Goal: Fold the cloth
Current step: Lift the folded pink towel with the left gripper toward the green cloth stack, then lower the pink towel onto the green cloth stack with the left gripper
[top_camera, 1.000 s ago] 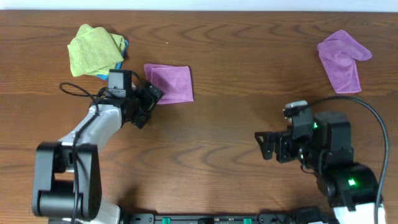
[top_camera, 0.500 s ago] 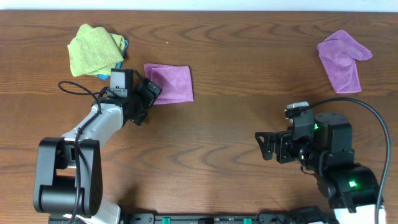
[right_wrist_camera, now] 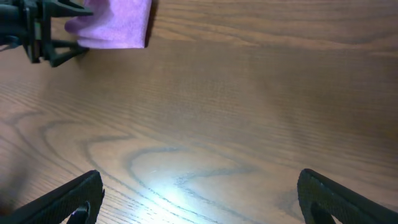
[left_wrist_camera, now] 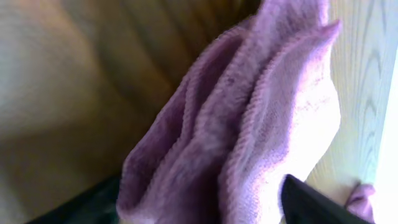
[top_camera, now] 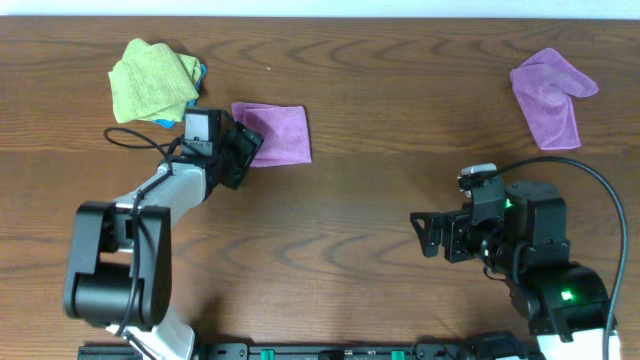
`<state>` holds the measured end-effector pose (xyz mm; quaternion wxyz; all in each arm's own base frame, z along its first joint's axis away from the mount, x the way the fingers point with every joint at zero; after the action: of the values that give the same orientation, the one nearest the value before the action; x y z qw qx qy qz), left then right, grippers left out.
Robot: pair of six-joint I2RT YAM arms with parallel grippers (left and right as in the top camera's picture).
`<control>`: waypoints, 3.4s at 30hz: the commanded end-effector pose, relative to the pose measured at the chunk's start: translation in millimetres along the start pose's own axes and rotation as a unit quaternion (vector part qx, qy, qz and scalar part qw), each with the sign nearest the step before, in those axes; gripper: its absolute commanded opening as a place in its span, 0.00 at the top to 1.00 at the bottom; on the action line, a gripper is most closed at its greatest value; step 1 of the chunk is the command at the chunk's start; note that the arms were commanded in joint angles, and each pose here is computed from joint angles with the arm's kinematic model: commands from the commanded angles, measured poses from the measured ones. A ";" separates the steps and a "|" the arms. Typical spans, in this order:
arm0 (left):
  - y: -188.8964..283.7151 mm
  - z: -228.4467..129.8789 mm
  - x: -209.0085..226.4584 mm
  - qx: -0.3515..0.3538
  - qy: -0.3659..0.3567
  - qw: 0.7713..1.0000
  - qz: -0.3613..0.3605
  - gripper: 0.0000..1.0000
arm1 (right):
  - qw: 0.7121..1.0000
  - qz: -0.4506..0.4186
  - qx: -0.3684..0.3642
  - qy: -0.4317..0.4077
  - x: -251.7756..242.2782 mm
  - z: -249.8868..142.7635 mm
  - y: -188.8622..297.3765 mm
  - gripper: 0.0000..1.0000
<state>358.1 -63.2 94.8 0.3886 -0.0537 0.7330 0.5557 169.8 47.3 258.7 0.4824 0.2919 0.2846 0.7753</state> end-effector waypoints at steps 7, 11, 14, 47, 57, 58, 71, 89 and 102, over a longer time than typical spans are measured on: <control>-25.2 -3.6 4.1 0.021 -0.014 0.999 -0.026 0.94 | 1.000 -0.004 0.001 -0.011 -1.7 -2.0 -0.4 0.01; -16.9 0.8 -29.3 0.020 -0.048 0.995 -0.085 0.94 | 1.000 -0.004 0.001 -0.011 -1.7 -2.0 -0.4 0.01; 2.0 11.4 -74.8 -0.002 -0.087 0.988 -0.131 0.94 | 1.000 -0.004 0.001 -0.011 -1.6 -2.0 -0.4 0.01; 87.1 181.6 -145.7 -0.307 -0.101 0.942 -0.089 0.94 | 1.000 -0.004 0.001 -0.011 -1.7 -2.0 -0.4 0.01; 72.4 191.6 -107.3 -0.286 -0.092 0.954 0.018 0.94 | 1.000 -0.004 0.001 -0.011 -1.7 -2.0 -0.4 0.01; 72.3 191.6 -104.5 -0.286 -0.091 0.954 0.028 0.94 | 1.000 -0.004 0.001 -0.011 -1.7 -2.0 -0.4 0.01; 75.1 193.4 -85.7 -0.300 -0.121 0.939 0.118 0.39 | 1.000 -0.004 0.001 -0.011 -1.7 -2.0 -0.4 0.01; 93.9 199.3 -87.6 -0.302 -0.136 0.938 0.106 0.14 | 1.000 -0.004 0.001 -0.011 -1.7 -2.0 -0.4 0.01; 74.4 195.7 -82.2 -0.245 -0.101 0.961 0.074 0.19 | 1.000 -0.004 0.001 -0.011 -1.7 -2.0 -0.4 0.01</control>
<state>474.6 103.2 185.9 0.3917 -0.0255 0.5244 0.7556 169.8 47.3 258.4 0.4823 0.2923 0.2849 0.7751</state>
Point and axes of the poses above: each gripper's point midway between its finger pads, its own y axis back along the fingers, its own x axis along the line the jaws close on, z = x × y, the point moved 10 cm from there along y, back along the fingers, and after that the axes turned 10 degrees about y, right-handed, at the moved point
